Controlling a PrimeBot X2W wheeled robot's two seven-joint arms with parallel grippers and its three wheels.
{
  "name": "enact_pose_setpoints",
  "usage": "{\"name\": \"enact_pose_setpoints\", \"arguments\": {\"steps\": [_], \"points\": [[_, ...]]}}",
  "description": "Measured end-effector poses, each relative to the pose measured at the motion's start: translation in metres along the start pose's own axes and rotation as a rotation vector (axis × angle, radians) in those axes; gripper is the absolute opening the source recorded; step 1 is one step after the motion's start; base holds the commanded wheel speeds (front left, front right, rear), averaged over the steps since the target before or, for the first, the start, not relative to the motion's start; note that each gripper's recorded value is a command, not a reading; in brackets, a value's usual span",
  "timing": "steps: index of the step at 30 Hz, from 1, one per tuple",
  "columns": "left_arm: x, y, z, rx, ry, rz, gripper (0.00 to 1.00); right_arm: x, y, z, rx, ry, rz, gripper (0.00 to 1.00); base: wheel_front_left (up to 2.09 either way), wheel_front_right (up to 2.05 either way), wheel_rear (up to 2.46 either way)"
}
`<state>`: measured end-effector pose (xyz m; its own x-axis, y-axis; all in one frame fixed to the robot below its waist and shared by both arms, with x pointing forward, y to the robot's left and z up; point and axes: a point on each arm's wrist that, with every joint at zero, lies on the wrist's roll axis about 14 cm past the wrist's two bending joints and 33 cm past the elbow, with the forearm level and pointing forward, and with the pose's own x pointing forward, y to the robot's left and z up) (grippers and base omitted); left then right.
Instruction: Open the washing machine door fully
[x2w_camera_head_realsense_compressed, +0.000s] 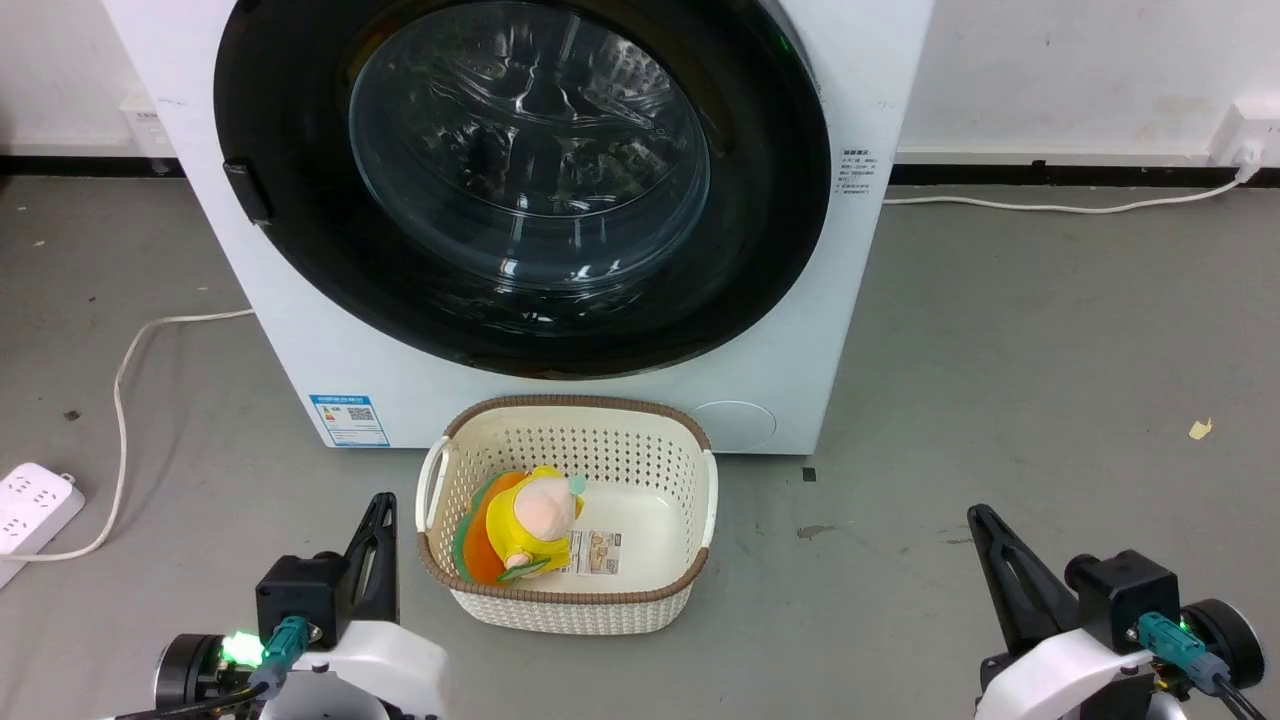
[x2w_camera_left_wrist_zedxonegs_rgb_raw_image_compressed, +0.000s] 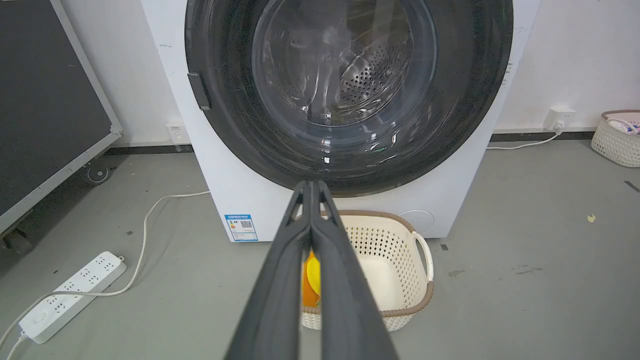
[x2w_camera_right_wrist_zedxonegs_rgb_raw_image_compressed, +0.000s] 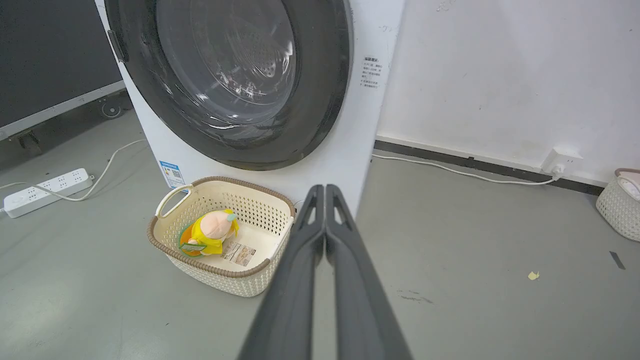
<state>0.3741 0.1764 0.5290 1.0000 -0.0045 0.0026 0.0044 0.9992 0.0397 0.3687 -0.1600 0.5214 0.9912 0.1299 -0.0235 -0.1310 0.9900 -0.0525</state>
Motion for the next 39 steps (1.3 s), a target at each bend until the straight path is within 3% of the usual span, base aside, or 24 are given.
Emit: {"name": "enact_pose_setpoints", "arguments": {"steps": [11,12,39], "points": [[-0.0003,0.0,-0.0004,0.0,0.001,0.0,0.0,0.0,0.0,0.0001,0.0,0.0,0.0,0.0,0.0,0.0,0.0],[-0.0003,-0.0002,-0.0006,-0.002,0.002,-0.001,1.0,-0.0001,0.0002,-0.0002,0.0,0.001,0.001,1.0,0.0,0.0,0.0],[0.0025,-0.0084,-0.006,-0.013,-0.008,-0.023,1.0,0.0052,0.0001,-0.002,0.035,-0.023,0.006,1.0,0.0,0.0,0.0]]}}
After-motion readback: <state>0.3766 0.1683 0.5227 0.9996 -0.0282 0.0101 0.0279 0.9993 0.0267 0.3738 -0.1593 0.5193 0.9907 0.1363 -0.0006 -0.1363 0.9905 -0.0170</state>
